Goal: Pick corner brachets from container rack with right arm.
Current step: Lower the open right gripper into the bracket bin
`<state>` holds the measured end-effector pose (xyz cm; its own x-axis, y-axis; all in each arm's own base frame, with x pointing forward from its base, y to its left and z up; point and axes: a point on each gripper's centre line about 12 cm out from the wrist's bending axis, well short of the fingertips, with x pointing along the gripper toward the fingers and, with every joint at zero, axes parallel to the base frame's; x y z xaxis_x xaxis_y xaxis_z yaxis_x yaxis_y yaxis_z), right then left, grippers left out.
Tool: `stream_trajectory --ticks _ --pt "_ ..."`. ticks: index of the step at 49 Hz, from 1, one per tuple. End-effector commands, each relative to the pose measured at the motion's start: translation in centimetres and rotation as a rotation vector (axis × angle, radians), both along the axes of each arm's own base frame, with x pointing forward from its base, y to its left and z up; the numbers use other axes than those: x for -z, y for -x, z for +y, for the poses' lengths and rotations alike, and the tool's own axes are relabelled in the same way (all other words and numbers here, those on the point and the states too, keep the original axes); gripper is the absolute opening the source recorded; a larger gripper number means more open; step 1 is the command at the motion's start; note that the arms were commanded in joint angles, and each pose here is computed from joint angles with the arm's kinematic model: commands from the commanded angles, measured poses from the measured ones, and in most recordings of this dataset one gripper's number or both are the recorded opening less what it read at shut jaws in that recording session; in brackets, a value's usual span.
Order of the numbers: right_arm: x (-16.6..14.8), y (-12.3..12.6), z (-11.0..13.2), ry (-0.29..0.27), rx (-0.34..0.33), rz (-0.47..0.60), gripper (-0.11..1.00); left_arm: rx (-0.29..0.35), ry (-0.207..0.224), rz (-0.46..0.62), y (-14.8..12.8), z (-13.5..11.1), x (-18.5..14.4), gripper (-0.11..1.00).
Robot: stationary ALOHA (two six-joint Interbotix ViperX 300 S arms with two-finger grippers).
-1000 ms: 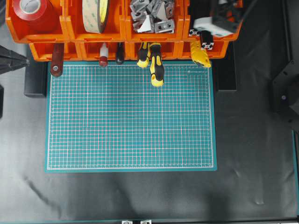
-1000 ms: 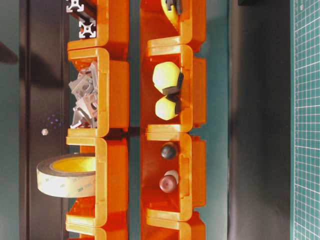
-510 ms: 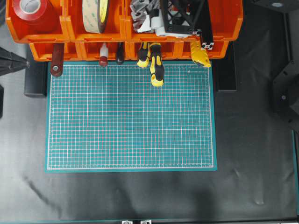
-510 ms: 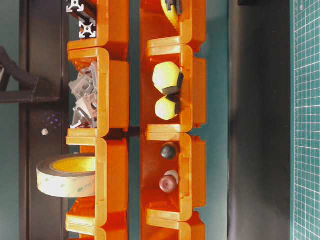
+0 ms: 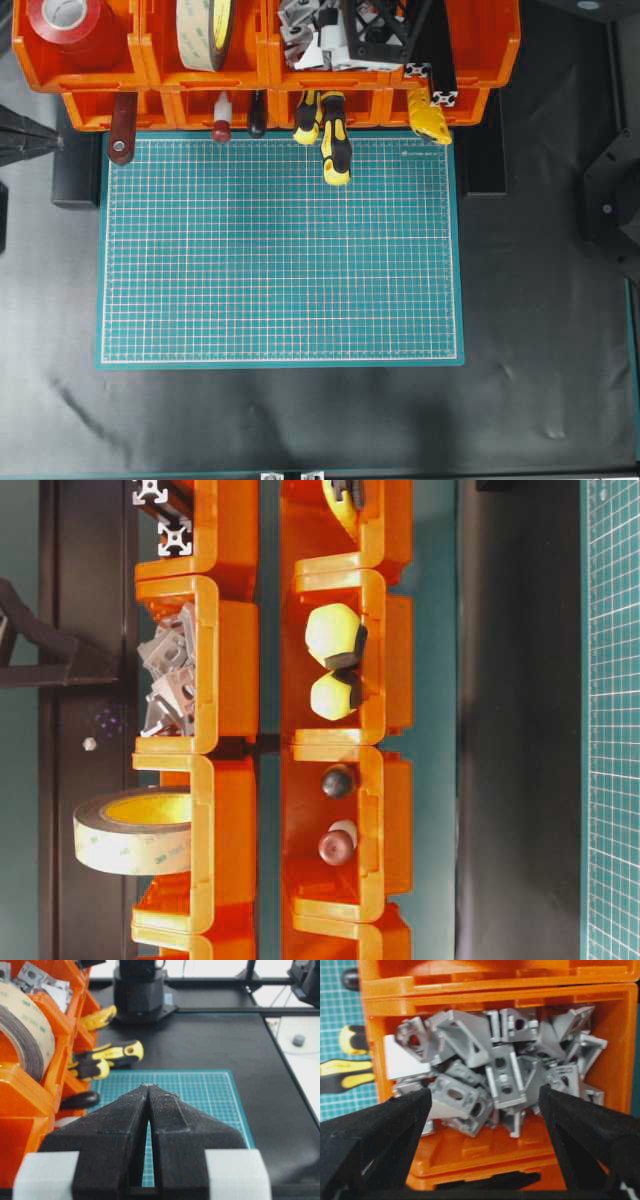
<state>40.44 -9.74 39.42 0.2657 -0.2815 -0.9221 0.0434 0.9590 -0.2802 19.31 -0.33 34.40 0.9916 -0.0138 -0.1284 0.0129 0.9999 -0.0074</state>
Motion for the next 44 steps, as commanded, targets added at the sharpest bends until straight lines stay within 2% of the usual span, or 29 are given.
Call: stream_trajectory --ticks 1,22,29,44 --pt "-1.1 0.3 -0.3 0.013 0.009 -0.029 0.85 -0.003 0.000 -0.026 -0.1 0.1 -1.0 0.00" --pt "2.7 -0.3 -1.1 -0.009 0.031 0.076 0.85 0.004 0.004 -0.023 -0.1 -0.1 -1.0 0.00" --pt "3.9 0.0 -1.1 -0.015 0.035 0.112 0.85 0.003 0.026 -0.023 -0.1 -0.1 -0.9 0.00" --pt "3.7 -0.4 -1.1 0.003 0.031 0.088 0.84 -0.001 0.037 -0.013 0.0 -0.1 -0.8 0.00"
